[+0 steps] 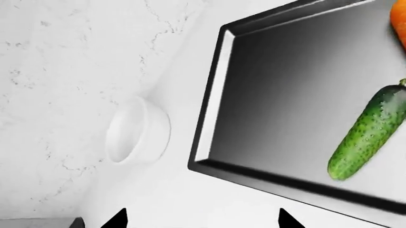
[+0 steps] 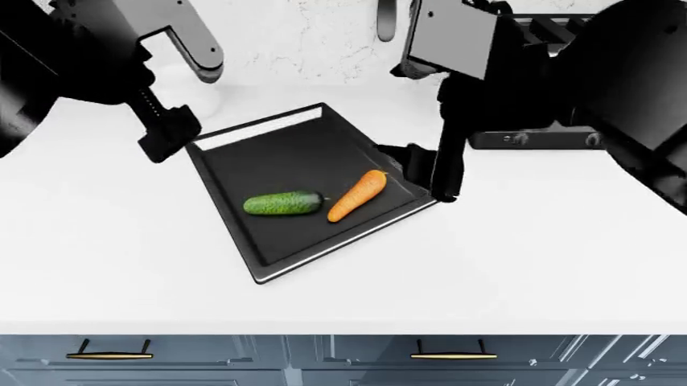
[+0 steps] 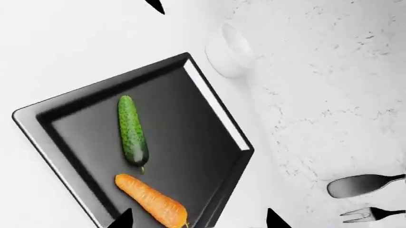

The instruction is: Place the two vegetables and bowl onto the tray for setting up a vegetable dip station.

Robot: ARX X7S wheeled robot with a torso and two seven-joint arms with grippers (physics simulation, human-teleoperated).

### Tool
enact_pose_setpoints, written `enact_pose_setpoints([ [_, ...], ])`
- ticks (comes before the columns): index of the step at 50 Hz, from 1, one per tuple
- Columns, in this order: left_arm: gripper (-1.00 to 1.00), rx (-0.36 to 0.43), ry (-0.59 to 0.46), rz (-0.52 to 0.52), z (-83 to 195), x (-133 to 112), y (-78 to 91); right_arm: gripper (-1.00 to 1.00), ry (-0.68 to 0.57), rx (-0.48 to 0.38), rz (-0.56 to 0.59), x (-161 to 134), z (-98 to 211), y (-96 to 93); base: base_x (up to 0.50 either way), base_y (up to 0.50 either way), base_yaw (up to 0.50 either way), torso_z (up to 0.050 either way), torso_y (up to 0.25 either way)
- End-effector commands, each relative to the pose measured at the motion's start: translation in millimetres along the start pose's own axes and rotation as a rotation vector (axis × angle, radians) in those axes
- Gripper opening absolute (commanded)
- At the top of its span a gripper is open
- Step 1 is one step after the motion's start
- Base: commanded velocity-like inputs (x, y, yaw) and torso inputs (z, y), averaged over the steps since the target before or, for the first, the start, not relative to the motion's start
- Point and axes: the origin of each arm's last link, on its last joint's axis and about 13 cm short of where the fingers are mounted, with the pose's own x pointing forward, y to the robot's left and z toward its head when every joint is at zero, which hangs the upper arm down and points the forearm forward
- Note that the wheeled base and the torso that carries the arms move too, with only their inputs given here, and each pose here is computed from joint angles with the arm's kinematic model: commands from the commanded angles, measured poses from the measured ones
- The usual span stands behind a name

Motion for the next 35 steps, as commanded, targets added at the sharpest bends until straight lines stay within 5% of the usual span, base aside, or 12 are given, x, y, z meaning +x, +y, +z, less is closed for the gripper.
enact_pose_setpoints([
  [1, 1.0, -0.082, -0.11, 0.094, -37, -40, -19.7, 1.0, -0.027, 0.309, -0.045, -13, 6, 8.9, 0.0, 0.0, 0.0, 0.0, 0.0],
  [7, 1.0, -0.163, -0.156, 0.222, -64, -56, -36.8, 1.0, -0.034, 0.38, -0.068, -19, 1, 30.4, 0.0, 0.0, 0.0, 0.0, 0.0],
  [18, 1.0, -0.375, -0.187, 0.383, -96, -57, -59.6, 1.0, -0.12, 0.391, -0.172, -21, 0, 38.6, 0.0, 0.0, 0.0, 0.0, 0.0],
  [24, 1.0, -0.38, -0.2, 0.359, -93, -57, -68.9, 1.0, -0.123, 0.469, -0.2, -27, -1, 43.6, 0.0, 0.0, 0.0, 0.0, 0.0],
  [35, 1.0, -0.377, -0.215, 0.343, -87, -48, -69.8, 1.0, -0.16, 0.489, -0.15, -24, -4, 45.7, 0.27, 0.09, 0.0, 0.0, 0.0],
])
